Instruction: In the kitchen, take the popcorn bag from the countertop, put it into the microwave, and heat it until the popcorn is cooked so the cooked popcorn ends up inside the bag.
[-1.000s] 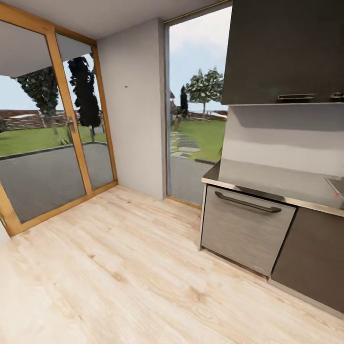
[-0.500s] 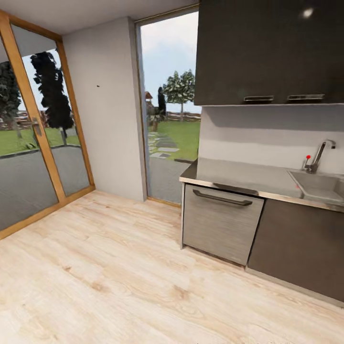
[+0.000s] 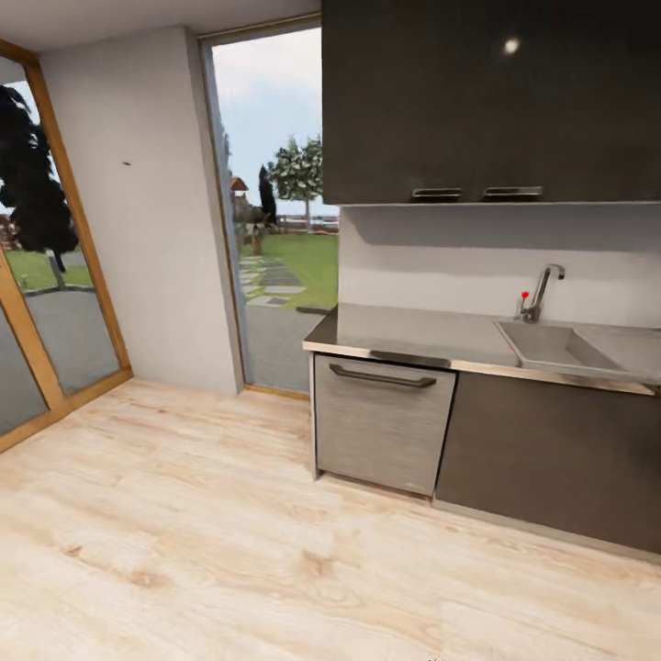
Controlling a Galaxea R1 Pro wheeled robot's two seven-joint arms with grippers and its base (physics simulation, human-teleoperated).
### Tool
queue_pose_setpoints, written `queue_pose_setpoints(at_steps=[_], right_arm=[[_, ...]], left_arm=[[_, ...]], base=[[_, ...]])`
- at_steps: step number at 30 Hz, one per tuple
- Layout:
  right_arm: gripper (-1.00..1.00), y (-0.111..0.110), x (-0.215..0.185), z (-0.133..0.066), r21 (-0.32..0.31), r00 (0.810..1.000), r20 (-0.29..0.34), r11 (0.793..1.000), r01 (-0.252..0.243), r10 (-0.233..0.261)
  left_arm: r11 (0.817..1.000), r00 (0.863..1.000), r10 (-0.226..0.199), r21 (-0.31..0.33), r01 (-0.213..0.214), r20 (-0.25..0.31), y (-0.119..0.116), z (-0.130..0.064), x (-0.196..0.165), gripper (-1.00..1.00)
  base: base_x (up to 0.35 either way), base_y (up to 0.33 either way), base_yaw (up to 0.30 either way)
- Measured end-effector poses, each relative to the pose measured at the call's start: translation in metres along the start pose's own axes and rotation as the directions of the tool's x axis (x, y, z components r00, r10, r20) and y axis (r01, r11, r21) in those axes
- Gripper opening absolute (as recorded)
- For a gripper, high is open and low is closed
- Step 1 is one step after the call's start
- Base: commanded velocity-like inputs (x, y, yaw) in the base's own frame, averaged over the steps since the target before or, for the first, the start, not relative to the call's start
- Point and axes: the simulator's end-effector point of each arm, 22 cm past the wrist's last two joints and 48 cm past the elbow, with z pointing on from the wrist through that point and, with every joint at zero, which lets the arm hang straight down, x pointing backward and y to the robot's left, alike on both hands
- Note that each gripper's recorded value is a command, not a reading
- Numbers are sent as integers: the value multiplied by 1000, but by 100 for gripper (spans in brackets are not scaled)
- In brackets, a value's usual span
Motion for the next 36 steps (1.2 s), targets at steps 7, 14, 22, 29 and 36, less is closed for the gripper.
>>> queue_pose_setpoints(at_steps=[7, 14, 22, 29, 36], right_arm=[[100, -12, -7, 0, 15, 1000, 24, 1000, 1, -2], [100, -34, -33, -1, 43, 996, 88, 999, 4, -8], [100, -32, -36, -1, 40, 994, 105, 999, 4, -9], [100, -29, -39, -2, 37, 993, 118, 999, 5, -9], [100, -26, -46, -2, 34, 989, 145, 999, 3, -8]], left_arm=[[1000, 1000, 2, -8, -2, 14, 5, 0, -8, 100], [996, 999, 5, -92, -1, 50, 70, -4, -32, 100], [996, 995, 16, -92, -7, 96, 70, -5, -42, 100], [996, 994, 18, -91, -8, 104, 69, -5, -43, 100], [996, 994, 14, -91, -4, 104, 69, -5, -43, 100]], base=[[0, 0, -300], [0, 0, -300], [-84, 0, -300], [-141, 0, -300], [-4, 0, -300]])
